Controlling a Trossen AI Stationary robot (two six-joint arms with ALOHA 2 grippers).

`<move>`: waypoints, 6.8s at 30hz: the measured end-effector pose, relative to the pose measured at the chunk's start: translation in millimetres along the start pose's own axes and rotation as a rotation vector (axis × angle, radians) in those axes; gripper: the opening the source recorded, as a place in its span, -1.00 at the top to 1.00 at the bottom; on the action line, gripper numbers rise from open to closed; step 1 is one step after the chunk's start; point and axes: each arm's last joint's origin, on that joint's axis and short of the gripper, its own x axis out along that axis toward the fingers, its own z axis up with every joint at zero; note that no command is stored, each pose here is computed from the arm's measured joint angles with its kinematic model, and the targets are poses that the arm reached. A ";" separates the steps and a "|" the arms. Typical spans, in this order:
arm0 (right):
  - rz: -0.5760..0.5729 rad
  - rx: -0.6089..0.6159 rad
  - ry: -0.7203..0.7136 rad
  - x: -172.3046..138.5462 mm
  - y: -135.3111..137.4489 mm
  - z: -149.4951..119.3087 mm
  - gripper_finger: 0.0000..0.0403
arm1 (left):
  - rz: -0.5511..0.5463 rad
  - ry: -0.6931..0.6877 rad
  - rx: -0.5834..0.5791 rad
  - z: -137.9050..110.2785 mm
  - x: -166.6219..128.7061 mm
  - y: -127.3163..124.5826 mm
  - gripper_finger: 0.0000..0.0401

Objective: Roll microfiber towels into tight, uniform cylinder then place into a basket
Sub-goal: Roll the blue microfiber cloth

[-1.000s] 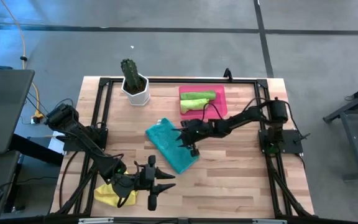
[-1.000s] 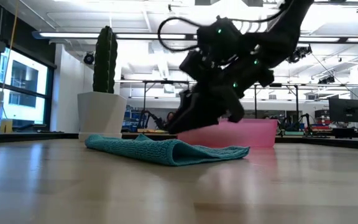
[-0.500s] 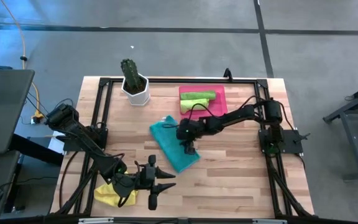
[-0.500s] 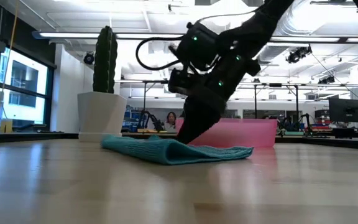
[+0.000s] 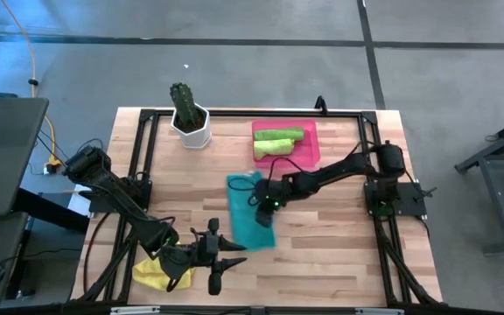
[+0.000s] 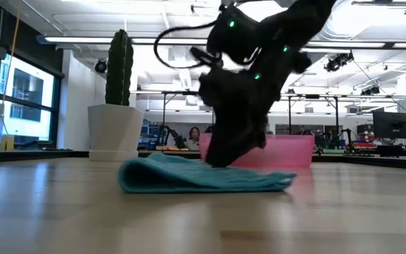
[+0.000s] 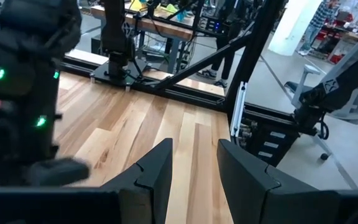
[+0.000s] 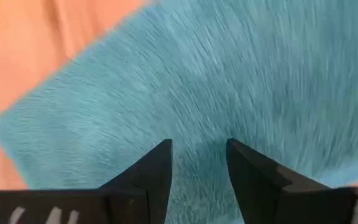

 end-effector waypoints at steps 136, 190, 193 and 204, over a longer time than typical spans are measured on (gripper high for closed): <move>0.153 -0.473 -0.140 -18.4 61.6 -100.2 1.00 | 0.088 0.716 0.196 -108.6 60.3 75.6 0.90; -0.013 0.041 -0.161 -17.8 41.6 -91.8 1.00 | 0.365 0.606 -0.191 -123.8 61.3 76.8 0.91; -0.014 -0.028 -0.157 -17.8 41.8 -91.9 0.97 | 0.366 0.608 -0.195 -123.9 61.2 76.9 0.91; 0.129 -0.345 -0.152 -56.9 53.3 -81.2 0.44 | 0.367 0.612 -0.196 -124.1 61.7 77.6 0.91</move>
